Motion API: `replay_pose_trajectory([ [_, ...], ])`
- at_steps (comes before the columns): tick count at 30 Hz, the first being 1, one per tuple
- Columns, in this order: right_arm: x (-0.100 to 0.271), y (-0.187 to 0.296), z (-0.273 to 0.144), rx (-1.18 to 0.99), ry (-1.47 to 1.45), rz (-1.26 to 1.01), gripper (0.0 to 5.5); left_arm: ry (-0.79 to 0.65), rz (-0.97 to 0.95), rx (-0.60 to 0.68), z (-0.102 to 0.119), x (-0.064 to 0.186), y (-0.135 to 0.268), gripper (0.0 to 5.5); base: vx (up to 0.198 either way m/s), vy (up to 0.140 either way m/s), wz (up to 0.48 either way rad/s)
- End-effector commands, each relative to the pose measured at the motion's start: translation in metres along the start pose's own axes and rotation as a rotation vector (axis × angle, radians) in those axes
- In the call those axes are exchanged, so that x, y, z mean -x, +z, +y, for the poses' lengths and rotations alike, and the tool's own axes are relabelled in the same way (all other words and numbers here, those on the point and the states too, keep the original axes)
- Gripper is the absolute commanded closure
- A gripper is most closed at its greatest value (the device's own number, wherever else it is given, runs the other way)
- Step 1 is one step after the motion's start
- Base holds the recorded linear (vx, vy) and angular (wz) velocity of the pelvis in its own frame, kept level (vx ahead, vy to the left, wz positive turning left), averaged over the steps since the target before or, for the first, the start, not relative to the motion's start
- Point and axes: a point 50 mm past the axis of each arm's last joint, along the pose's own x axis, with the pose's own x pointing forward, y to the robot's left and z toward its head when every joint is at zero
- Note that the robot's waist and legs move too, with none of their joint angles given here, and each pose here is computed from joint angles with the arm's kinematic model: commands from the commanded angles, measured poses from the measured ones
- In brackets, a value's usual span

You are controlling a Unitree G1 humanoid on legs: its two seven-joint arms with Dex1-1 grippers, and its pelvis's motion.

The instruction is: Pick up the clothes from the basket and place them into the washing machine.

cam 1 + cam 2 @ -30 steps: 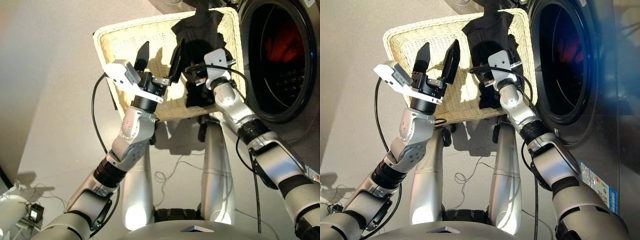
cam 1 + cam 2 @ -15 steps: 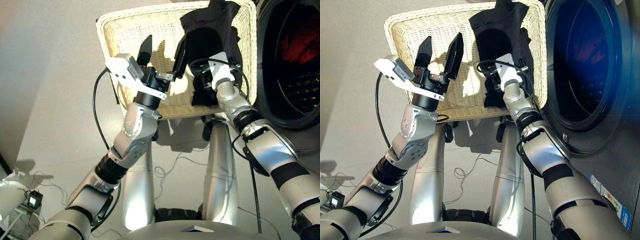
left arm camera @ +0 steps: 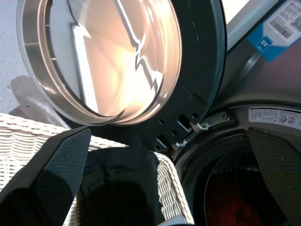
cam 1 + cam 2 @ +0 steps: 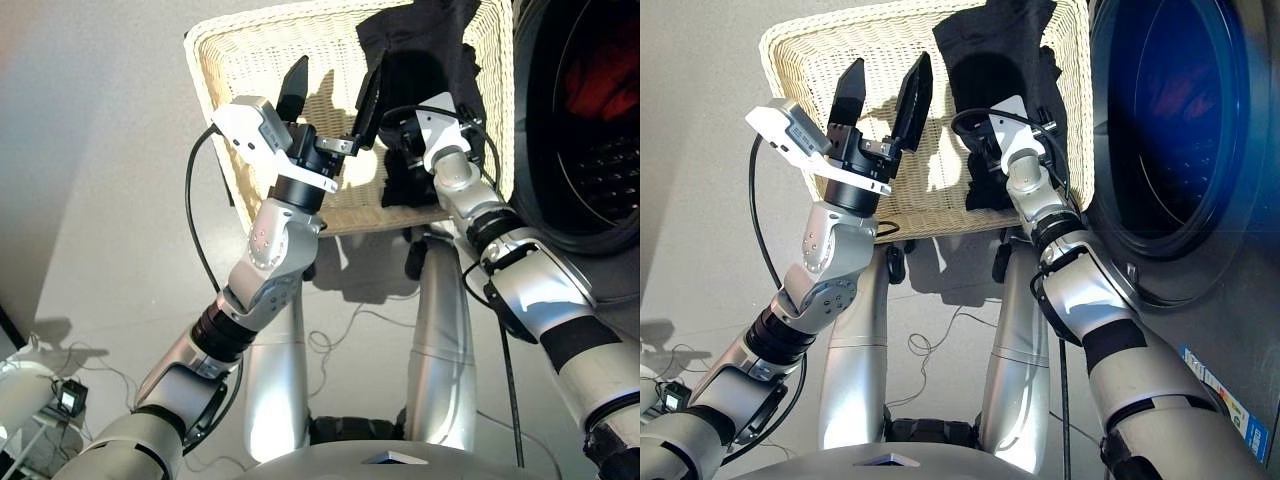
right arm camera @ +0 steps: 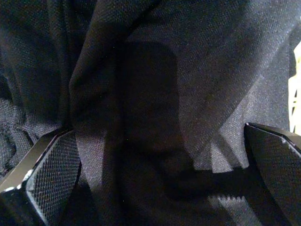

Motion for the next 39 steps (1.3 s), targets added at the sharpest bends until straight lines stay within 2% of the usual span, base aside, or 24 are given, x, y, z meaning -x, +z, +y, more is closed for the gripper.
replay_pose_trajectory([
  [1, -0.002, -0.002, -0.007, -0.003, -0.053, 0.047, 5.50, -0.115, -0.163, 0.000, -0.022, -0.001, 0.033, 0.00, 0.000, 0.000, 0.000],
  [9, 0.000, -0.002, -0.002, -0.059, -0.041, 0.030, 5.50, -0.103, -0.161, 0.002, -0.020, -0.001, 0.033, 0.00, 0.000, 0.000, 0.000],
  [11, 0.001, -0.001, 0.001, -0.106, -0.030, 0.010, 4.96, -0.103, -0.164, 0.000, -0.019, -0.001, 0.034, 0.00, 0.000, 0.000, 0.000],
  [12, 0.001, 0.000, 0.002, -0.132, -0.027, -0.006, 5.00, -0.105, -0.166, 0.001, -0.019, -0.001, 0.034, 0.00, 0.000, 0.000, 0.000],
  [13, 0.002, 0.001, 0.002, -0.150, -0.022, -0.024, 5.50, -0.107, -0.166, 0.002, -0.019, -0.001, 0.035, 0.00, 0.000, 0.000, 0.000],
  [23, 0.025, -0.010, -0.030, -0.289, -0.111, -0.195, 5.50, -0.084, -0.165, -0.030, -0.009, 0.005, 0.036, 0.00, 0.000, 0.000, 0.000],
  [31, 0.070, -0.006, -0.093, -0.461, -0.503, -0.452, 5.50, -0.038, -0.199, -0.037, -0.001, 0.010, 0.042, 0.00, 0.000, 0.000, 0.000],
  [36, 0.076, -0.013, -0.128, -0.318, -0.835, -0.411, 5.50, -0.038, -0.222, -0.051, -0.003, 0.010, 0.047, 0.00, 0.000, 0.000, 0.000],
  [39, 0.076, -0.021, -0.149, -0.348, -0.985, -0.340, 5.50, -0.044, -0.219, -0.042, -0.005, 0.009, 0.046, 0.00, 0.000, 0.000, 0.000],
])
